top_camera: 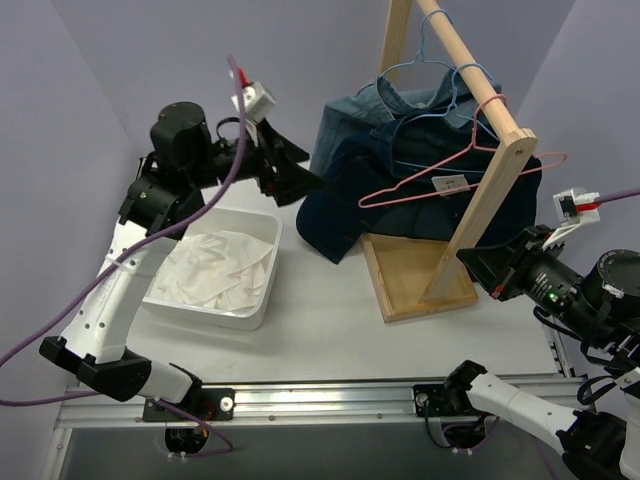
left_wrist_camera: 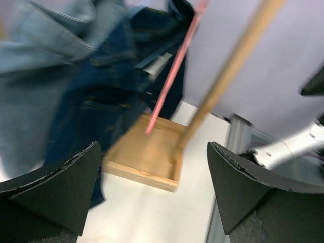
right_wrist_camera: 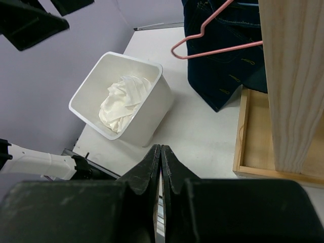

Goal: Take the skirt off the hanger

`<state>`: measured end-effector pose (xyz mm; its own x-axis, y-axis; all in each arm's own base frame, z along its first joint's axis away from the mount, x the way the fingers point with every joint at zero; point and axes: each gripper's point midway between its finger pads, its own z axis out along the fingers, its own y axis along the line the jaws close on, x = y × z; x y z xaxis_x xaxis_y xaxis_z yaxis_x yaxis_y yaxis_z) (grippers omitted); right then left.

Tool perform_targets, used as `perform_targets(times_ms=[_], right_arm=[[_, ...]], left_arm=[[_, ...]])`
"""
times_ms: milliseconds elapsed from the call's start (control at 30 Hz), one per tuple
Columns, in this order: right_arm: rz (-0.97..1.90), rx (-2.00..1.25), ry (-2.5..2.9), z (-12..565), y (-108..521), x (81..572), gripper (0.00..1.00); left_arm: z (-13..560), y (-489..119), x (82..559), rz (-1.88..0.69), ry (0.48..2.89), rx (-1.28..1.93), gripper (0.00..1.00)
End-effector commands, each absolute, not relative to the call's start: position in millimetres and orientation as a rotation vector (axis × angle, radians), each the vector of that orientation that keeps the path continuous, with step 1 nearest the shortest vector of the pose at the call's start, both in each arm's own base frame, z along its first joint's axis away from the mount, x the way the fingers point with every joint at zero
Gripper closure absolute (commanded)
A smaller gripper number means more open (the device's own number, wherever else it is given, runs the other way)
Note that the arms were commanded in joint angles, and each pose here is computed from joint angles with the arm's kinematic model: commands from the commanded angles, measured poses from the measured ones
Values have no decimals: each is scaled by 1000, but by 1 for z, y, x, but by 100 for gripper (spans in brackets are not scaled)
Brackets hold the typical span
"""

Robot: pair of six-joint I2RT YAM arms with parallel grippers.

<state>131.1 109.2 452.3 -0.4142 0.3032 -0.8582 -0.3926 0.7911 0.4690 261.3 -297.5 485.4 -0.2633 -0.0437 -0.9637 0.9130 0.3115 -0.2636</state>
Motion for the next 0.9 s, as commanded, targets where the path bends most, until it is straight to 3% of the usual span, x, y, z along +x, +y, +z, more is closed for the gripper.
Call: perform_targets(times_ms=[0,200,533,867], right_arm=[[771,-57,1817,463,114,140,100],[787,-50,1809,465,117,141,100],[794,-34,1813,465,112,135,100],[797,-33,1807,468,109,131,100]], left_arm=[[520,-273,289,-1138,1431,661,6],[547,-274,331,-1298,1173,506,6],[480,-319,418,-1336,1308,531,4],[440,-368,423,-1384,1391,646,2]])
